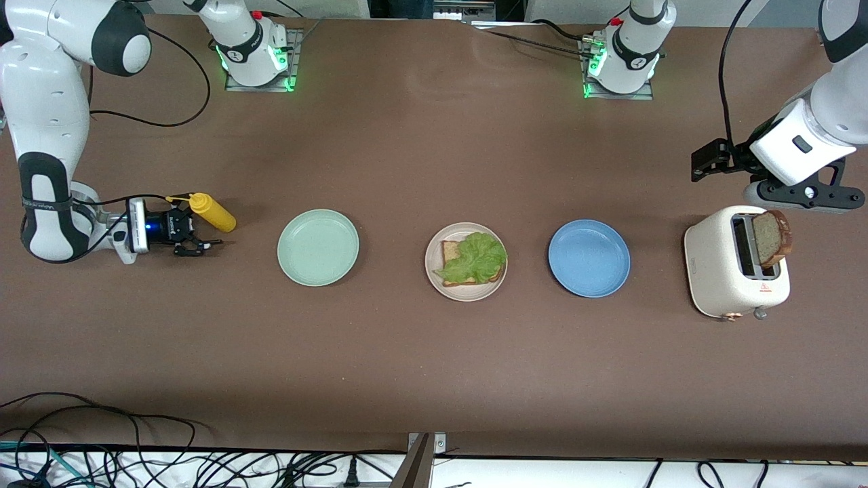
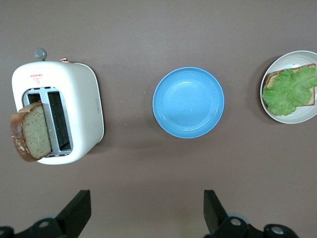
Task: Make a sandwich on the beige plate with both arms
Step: 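Grasp the mustard bottle with the right gripper and lift it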
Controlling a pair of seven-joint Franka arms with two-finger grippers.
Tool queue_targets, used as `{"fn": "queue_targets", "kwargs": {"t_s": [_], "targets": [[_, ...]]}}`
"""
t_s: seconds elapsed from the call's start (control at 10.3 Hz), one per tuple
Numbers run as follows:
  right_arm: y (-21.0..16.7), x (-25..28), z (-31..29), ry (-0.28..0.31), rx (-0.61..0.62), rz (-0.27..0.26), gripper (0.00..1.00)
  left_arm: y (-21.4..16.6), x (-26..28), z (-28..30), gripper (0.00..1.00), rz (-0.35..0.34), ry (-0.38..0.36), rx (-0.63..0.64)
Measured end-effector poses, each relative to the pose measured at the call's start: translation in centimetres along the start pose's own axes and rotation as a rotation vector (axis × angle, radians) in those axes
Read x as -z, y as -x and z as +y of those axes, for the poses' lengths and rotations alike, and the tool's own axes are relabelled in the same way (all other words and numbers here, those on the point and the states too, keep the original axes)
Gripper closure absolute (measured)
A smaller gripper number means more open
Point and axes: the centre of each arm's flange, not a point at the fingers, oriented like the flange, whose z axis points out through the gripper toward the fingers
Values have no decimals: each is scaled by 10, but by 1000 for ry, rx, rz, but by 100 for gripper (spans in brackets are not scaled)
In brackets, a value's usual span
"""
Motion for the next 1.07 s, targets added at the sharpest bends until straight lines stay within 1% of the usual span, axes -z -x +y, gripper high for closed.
{"fn": "queue_targets", "kwargs": {"t_s": [0.1, 0.29, 0.39, 0.49, 0.58, 0.78, 1.07], "targets": [[0, -4, 2, 2, 4, 12, 12, 0, 0, 0, 0, -2, 0, 1], [-3, -17, 9, 2, 16, 33, 26, 0, 0, -2, 0, -2, 0, 3], [-5, -23, 14, 9, 25, 40, 43, 0, 0, -2, 0, -2, 0, 4], [-8, -30, 21, 18, 38, 38, 57, 0, 0, -2, 0, -3, 0, 4], [-16, -37, 30, 24, 59, 18, 64, 0, 0, -2, 0, -3, 0, 4], [-49, -56, 64, 50, 109, -76, 68, 0, 0, -3, 0, -3, 0, 5], [-128, -103, 110, 87, 122, -226, 69, 1, -2, -3, 0, -9, 0, 5]]}}
